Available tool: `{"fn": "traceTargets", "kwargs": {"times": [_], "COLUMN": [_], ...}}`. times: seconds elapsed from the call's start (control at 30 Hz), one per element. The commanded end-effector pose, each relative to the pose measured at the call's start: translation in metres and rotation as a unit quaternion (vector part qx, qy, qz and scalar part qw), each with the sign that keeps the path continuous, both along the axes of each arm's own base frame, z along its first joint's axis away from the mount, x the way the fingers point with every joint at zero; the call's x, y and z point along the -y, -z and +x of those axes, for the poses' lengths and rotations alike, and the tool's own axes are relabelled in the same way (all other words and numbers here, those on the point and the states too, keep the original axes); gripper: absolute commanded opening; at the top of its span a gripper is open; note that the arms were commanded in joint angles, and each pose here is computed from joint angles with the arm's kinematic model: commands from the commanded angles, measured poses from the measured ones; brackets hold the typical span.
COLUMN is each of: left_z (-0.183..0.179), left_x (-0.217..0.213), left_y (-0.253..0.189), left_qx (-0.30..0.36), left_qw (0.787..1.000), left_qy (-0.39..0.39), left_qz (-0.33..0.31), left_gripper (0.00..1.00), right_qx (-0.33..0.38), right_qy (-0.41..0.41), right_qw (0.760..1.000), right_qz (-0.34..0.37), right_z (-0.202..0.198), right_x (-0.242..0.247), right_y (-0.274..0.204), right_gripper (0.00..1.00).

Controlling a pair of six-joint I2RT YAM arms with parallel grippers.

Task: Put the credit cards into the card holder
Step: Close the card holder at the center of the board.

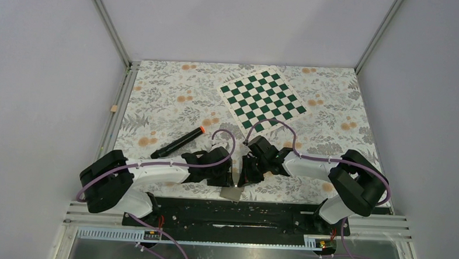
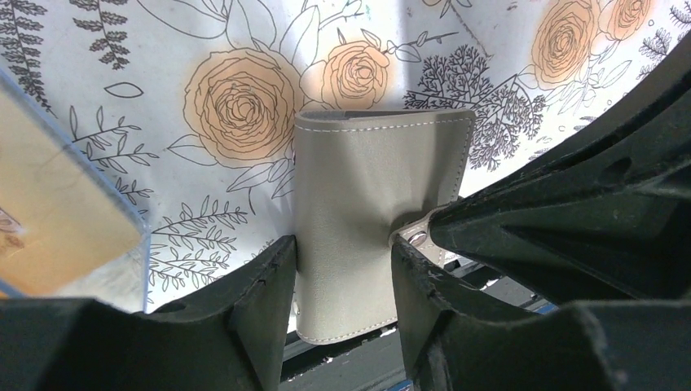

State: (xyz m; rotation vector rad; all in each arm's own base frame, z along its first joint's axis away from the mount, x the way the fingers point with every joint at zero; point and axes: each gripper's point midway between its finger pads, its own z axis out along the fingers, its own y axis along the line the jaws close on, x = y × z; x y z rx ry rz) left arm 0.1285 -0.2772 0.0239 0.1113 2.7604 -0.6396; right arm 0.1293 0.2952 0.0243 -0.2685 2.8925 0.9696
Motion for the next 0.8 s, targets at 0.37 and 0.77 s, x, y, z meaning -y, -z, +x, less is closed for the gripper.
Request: {"fn": "traceTargets", "kwargs": {"times": [0.37,0.77], "left_z": [0.002,0.0], "left_x": [0.032,0.043], "left_y": [-0.008,0.002], "left_qx": [-0.01,-0.029], "left_qw": [0.999,0.998], "left_qy": [0.011,0.02], "left_qz": [-0.052,-0.045], "left_gripper": [0.43,0.42], "right_qx": [0.0,-0.018], "right_qy": [-0.008,0.003], "right_qw": [1.0,0.989], "right_qz": [-0.006,-0.149], "right_z": [0.001,-0.002], "right_x": [-0.012,0.016], "right_y": [0.01,0.051], "right_gripper": [0.0,0.0]}}
